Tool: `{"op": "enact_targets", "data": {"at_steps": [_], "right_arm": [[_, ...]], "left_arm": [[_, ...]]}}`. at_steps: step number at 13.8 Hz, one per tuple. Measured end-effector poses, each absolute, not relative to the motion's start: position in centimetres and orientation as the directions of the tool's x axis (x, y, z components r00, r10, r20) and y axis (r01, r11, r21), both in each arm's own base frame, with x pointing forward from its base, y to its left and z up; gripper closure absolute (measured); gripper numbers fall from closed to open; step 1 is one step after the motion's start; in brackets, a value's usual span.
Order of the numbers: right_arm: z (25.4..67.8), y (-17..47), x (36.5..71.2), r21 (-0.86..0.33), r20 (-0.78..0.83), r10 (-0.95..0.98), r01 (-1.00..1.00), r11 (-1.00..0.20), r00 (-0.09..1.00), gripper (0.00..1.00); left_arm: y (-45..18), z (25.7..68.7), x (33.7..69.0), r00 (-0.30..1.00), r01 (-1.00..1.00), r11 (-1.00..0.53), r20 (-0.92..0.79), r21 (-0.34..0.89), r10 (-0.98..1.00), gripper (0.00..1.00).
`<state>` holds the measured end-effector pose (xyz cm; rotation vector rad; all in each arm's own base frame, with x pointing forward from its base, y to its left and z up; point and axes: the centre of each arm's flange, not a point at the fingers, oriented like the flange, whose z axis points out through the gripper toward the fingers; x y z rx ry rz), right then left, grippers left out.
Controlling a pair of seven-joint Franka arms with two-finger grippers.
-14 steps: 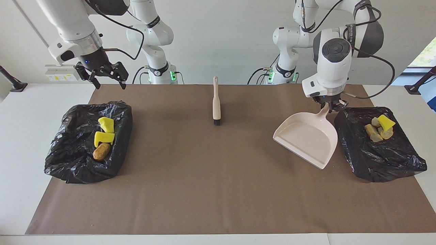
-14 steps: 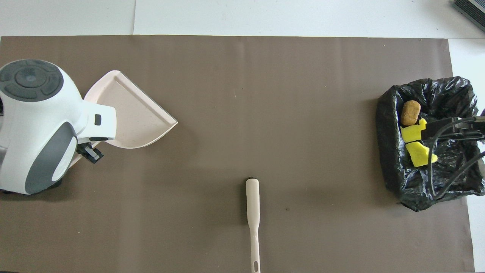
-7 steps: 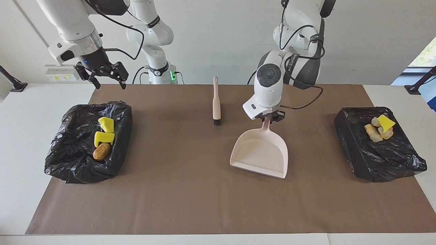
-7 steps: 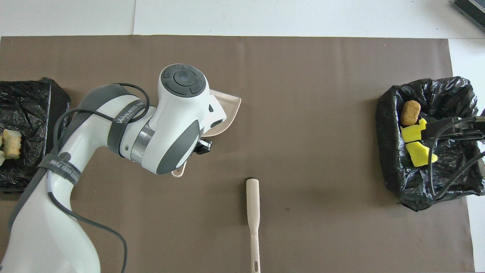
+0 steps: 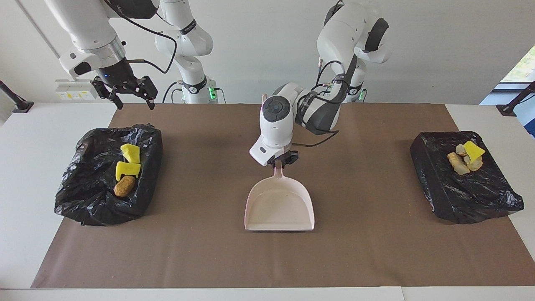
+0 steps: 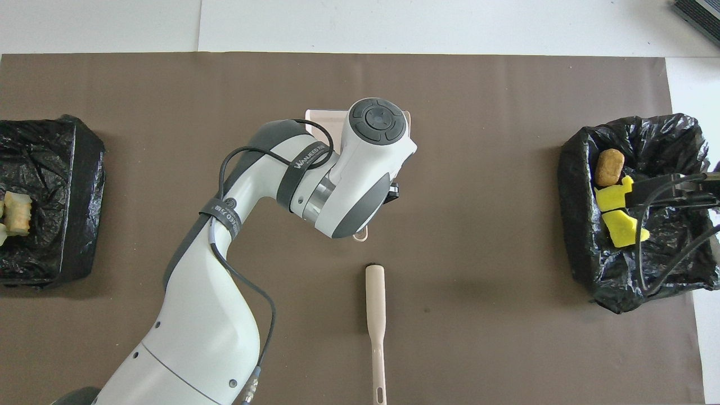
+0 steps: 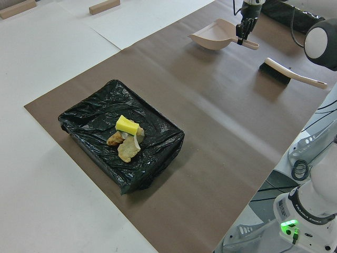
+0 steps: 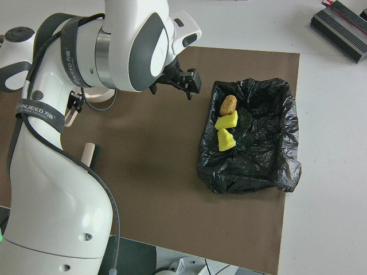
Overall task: Sweep and dump trash in bin
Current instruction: 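Bring the emptied dustpan back and set it on the table with the left gripper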
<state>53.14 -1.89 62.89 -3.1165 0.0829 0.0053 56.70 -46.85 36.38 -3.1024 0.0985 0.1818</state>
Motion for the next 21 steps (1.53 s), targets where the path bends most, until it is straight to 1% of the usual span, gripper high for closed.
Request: {"op": "enact_targets", "data": {"at_steps": [2,5,9,10,11,12,13,15,16,17,19,21], "right_arm": [[62.9,-1.9,53.1,-0.024,-0.004,-0.053,-0.053,-0.998,0.999,0.0],[62.9,-1.9,53.1,-0.024,-0.004,-0.053,-0.053,-0.998,0.999,0.0],[62.9,-1.9,53.1,-0.024,-0.004,-0.053,-0.053,-0.998,0.999,0.0],[62.9,-1.9,53.1,-0.024,-0.004,-0.053,-0.053,-0.998,0.999,0.0],[62.9,-1.9,53.1,-0.024,-0.004,-0.053,-0.053,-0.998,0.999,0.0],[62.9,-1.9,53.1,-0.024,-0.004,-0.053,-0.053,-0.998,0.999,0.0],[62.9,-1.9,53.1,-0.024,-0.004,-0.053,-0.053,-0.998,0.999,0.0],[62.9,-1.9,53.1,-0.024,-0.004,-0.053,-0.053,-0.998,0.999,0.0],[62.9,-1.9,53.1,-0.024,-0.004,-0.053,-0.053,-0.998,0.999,0.0],[62.9,-1.9,53.1,-0.024,-0.004,-0.053,-0.053,-0.998,0.999,0.0],[62.9,-1.9,53.1,-0.024,-0.004,-0.053,-0.053,-0.998,0.999,0.0],[62.9,-1.9,53.1,-0.024,-0.004,-0.053,-0.053,-0.998,0.999,0.0]], "left_arm": [[-47.3,35.6,57.5,0.993,-0.046,-0.999,-0.106,-0.016,-0.044,0.68],[-47.5,36.3,57.8,0.995,-0.04,-0.999,-0.086,-0.001,-0.04,0.68],[-47.7,36.1,57.9,0.997,-0.041,-0.999,-0.065,0.015,-0.042,0.67],[-47.8,35.9,57.9,0.997,-0.041,-0.999,-0.06,0.019,-0.043,0.61],[-47.9,35.7,57.8,0.997,-0.043,-0.999,-0.056,0.022,-0.044,0.6],[-47.9,35.6,57.8,0.998,-0.042,-0.999,-0.054,0.023,-0.044,0.55],[-47.9,35.6,57.9,0.998,-0.042,-0.999,-0.052,0.023,-0.043,0.46],[-47.3,36.1,58.5,0.999,-0.052,-0.999,-0.008,-0.006,-0.052,0.21],[-46.7,37.4,59.0,0.998,-0.054,-0.998,0.029,-0.022,-0.054,0.07],[-45.5,39.5,59.6,0.997,-0.05,-0.998,0.062,-0.028,-0.052,0.01],[-41.2,44.4,60.6,0.991,-0.078,-0.997,0.104,-0.025,-0.08,0.0],[-35.3,49.0,61.2,0.986,-0.099,-0.995,0.132,-0.027,-0.102,0.0]]}}
